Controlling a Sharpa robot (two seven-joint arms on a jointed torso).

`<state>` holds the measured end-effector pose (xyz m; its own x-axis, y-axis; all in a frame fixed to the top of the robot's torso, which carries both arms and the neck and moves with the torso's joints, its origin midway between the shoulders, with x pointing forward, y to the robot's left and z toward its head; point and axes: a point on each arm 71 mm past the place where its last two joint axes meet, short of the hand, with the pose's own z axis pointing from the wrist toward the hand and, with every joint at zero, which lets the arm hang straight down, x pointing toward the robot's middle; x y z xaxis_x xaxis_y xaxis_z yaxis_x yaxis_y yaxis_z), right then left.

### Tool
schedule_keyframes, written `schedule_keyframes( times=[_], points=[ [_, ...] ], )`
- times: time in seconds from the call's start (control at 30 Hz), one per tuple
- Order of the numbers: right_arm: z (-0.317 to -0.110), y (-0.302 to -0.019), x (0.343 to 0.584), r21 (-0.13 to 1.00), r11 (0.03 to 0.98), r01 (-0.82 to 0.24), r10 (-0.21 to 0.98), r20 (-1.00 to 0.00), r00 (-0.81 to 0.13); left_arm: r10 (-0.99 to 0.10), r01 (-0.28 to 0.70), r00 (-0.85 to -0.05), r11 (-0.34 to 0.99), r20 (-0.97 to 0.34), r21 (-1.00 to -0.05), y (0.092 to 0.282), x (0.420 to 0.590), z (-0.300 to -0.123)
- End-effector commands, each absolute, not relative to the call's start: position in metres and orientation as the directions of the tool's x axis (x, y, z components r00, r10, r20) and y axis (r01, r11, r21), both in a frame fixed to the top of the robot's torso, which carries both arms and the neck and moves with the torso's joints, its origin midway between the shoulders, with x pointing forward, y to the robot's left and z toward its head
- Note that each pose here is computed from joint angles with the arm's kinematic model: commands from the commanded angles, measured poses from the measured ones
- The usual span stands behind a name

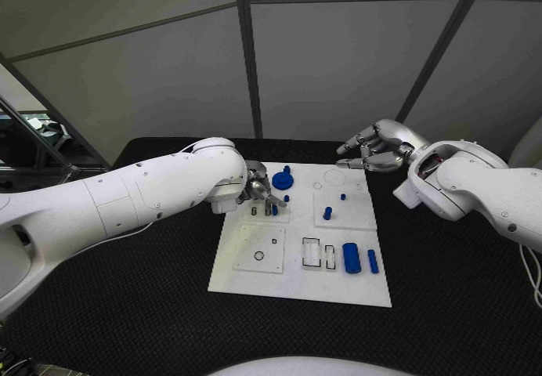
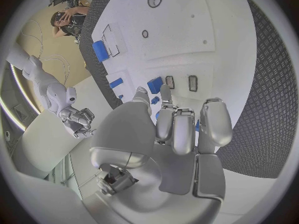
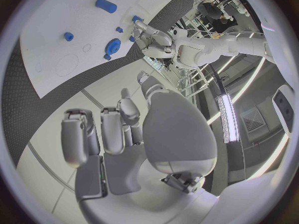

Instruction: Assemble the parts on the task board

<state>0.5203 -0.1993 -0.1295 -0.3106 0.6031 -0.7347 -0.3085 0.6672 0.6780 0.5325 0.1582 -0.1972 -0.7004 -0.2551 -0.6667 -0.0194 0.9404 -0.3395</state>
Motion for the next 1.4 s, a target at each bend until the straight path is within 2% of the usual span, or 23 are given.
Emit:
schedule_keyframes(
  times=[0.03, 0.77, 1.03, 1.4],
  points=[
    [-0.128, -0.198, 0.521, 0.675, 0.667, -0.314, 0.597, -0.737, -0.315, -0.235, -0.002, -0.711, 0.943, -0.663, -0.332, 0.157, 0.532, -0.197],
    [-0.129, -0.197, 0.522, 0.675, 0.667, -0.315, 0.597, -0.737, -0.316, -0.230, 0.026, -0.715, 0.935, -0.660, -0.354, 0.155, 0.529, -0.196],
    [-0.129, -0.198, 0.522, 0.675, 0.668, -0.314, 0.596, -0.738, -0.317, -0.292, -0.011, -0.707, 0.916, -0.644, -0.402, 0.164, 0.526, -0.194],
    [-0.130, -0.198, 0.523, 0.674, 0.667, -0.318, 0.592, -0.738, -0.323, -0.378, -0.059, -0.643, 0.892, -0.667, -0.449, 0.177, 0.523, -0.187]
  ],
)
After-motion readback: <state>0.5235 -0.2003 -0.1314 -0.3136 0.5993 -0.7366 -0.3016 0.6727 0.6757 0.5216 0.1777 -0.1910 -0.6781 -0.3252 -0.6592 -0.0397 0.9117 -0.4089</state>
